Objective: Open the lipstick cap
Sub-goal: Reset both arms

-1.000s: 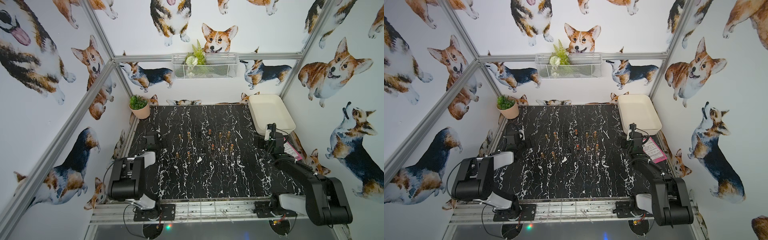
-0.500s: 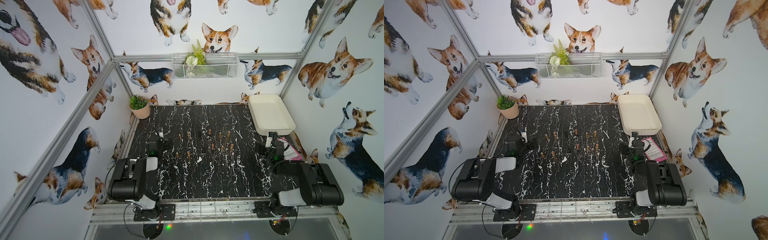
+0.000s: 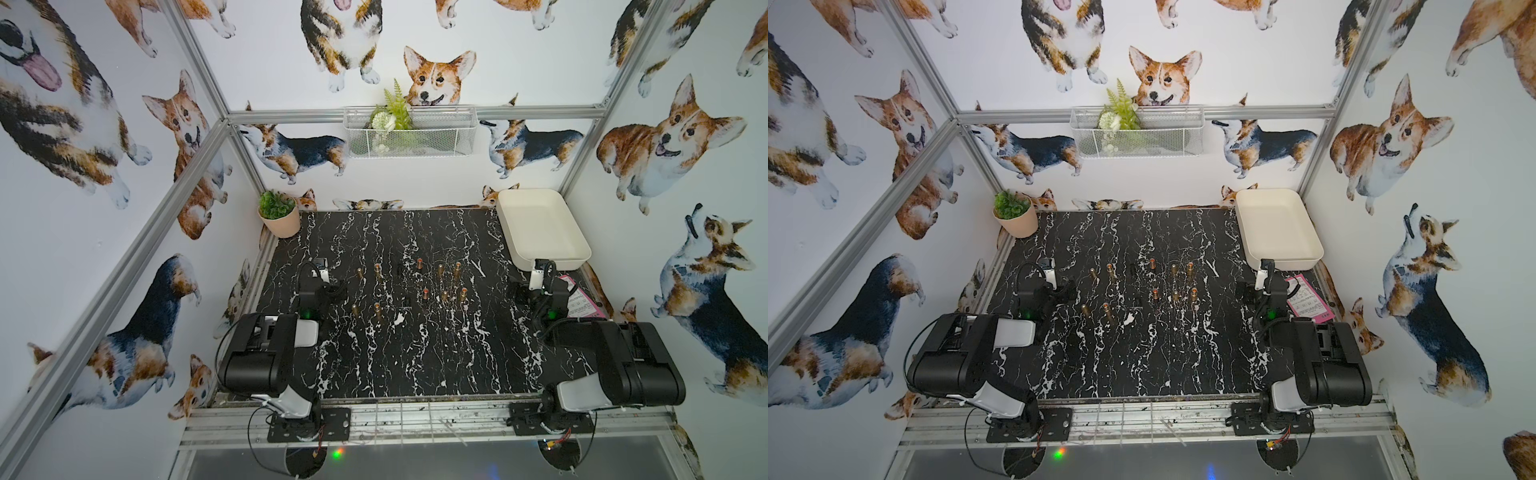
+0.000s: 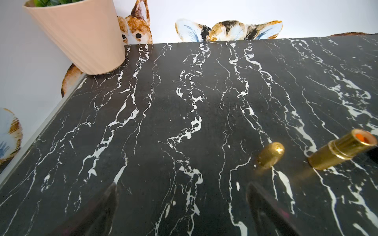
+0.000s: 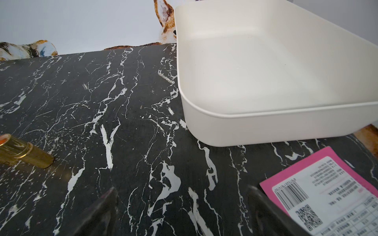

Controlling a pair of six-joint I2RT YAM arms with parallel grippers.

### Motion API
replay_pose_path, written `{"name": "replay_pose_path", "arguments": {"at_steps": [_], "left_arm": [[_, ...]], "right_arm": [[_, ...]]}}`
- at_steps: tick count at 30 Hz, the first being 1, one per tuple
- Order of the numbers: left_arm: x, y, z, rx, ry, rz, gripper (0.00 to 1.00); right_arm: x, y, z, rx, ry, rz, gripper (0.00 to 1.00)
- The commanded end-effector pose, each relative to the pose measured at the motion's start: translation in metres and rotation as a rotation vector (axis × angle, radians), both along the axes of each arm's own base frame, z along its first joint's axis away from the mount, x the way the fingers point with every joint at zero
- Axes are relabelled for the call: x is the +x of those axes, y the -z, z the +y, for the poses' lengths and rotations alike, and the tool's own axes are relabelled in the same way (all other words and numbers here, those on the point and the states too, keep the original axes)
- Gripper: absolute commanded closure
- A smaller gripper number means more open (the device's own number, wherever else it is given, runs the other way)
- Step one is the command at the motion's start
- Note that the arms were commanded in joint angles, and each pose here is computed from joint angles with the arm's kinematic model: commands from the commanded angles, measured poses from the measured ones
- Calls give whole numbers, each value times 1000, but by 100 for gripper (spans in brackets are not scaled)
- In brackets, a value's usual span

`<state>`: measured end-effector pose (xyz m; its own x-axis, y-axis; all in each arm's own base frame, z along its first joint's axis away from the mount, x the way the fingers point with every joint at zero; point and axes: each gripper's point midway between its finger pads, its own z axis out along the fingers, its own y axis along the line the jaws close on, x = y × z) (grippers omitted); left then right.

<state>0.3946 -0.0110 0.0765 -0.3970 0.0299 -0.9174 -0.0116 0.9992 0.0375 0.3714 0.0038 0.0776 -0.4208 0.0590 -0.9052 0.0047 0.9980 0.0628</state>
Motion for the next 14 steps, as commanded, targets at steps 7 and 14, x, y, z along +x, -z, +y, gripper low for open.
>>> {"name": "replay_pose_path", "arguments": {"at_steps": [7,14], "left_arm": [[6,-11,1,12,-4,-44,0],[7,-12,1,11,1,-42,0]], "right_arm": [[6,-11,0,-11,-7,-47,0],[6,-11,1,-10,-8,-47,0]]}}
